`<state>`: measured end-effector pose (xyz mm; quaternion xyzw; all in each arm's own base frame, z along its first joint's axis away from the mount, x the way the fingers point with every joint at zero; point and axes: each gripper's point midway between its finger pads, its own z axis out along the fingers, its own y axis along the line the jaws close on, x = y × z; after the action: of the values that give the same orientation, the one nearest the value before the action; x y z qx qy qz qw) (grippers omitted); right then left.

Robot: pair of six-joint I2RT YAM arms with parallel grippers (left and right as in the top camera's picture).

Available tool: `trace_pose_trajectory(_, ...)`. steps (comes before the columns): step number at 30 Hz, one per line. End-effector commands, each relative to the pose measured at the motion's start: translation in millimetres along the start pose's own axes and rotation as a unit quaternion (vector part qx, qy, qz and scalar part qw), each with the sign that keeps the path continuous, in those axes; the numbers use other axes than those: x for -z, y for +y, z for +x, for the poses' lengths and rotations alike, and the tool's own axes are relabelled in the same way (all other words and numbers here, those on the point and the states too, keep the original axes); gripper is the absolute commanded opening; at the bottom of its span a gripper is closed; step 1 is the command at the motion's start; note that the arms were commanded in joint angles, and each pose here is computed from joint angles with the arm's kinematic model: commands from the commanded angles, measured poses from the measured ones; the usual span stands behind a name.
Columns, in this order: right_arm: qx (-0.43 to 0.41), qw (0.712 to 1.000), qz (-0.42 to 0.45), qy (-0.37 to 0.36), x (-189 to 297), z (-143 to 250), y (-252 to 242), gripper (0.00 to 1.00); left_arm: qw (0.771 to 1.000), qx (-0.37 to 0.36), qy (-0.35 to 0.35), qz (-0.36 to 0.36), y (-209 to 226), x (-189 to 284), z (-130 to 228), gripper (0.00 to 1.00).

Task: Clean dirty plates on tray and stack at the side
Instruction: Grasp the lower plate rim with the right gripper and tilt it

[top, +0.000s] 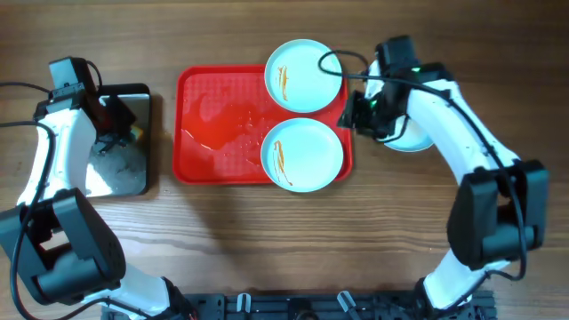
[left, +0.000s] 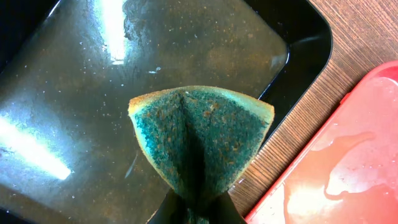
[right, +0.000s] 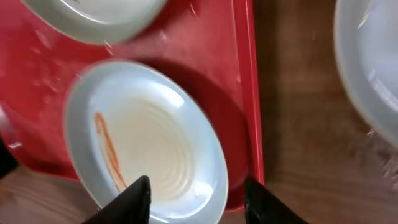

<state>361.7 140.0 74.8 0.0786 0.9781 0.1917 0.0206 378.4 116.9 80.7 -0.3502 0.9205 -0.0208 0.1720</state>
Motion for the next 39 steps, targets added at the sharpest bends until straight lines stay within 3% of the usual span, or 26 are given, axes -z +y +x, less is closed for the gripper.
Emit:
trace_pose_trajectory(1,-0.019,0.997,0.039,0.059,-31,22,-17,0.45,1.000,-0.002,0.002,-0.008,4,-2,1,0.04)
trace_pose_trajectory(9,0.002,0.993,0.046,0.108,-51,55,-16,0.31,1.000,-0.002,0.002,-0.006,3,-2,1,0.04)
trace_pose_trajectory(12,0.012,0.993,0.050,0.108,-53,58,-13,0.18,1.000,-0.002,0.005,-0.001,1,-2,2,0.04)
trace_pose_trajectory(13,0.015,0.993,0.053,0.108,-55,59,-12,0.09,1.000,-0.002,0.004,-0.001,1,-2,2,0.04)
trace_pose_trajectory(15,0.017,0.992,0.055,0.112,-57,61,-11,0.04,1.000,-0.002,0.003,0.000,1,-2,2,0.04)
trace_pose_trajectory(22,0.043,0.994,0.040,0.089,-56,49,12,0.04,1.000,-0.002,-0.002,0.003,0,-2,-1,0.04)
trace_pose_trajectory(27,0.071,0.997,-0.028,0.013,-62,22,75,0.04,1.000,-0.002,0.000,0.006,-2,-2,0,0.04)
trace_pose_trajectory(31,0.107,0.991,-0.035,-0.069,-72,5,114,0.04,1.000,-0.002,0.000,0.006,-2,-2,0,0.04)
trace_pose_trajectory(35,0.132,0.984,-0.062,-0.103,-84,-4,140,0.04,1.000,-0.002,0.000,0.005,-1,-2,0,0.04)
trace_pose_trajectory(39,0.132,0.984,-0.056,-0.107,-85,-8,135,0.36,1.000,-0.002,0.000,0.007,-2,-2,0,0.04)
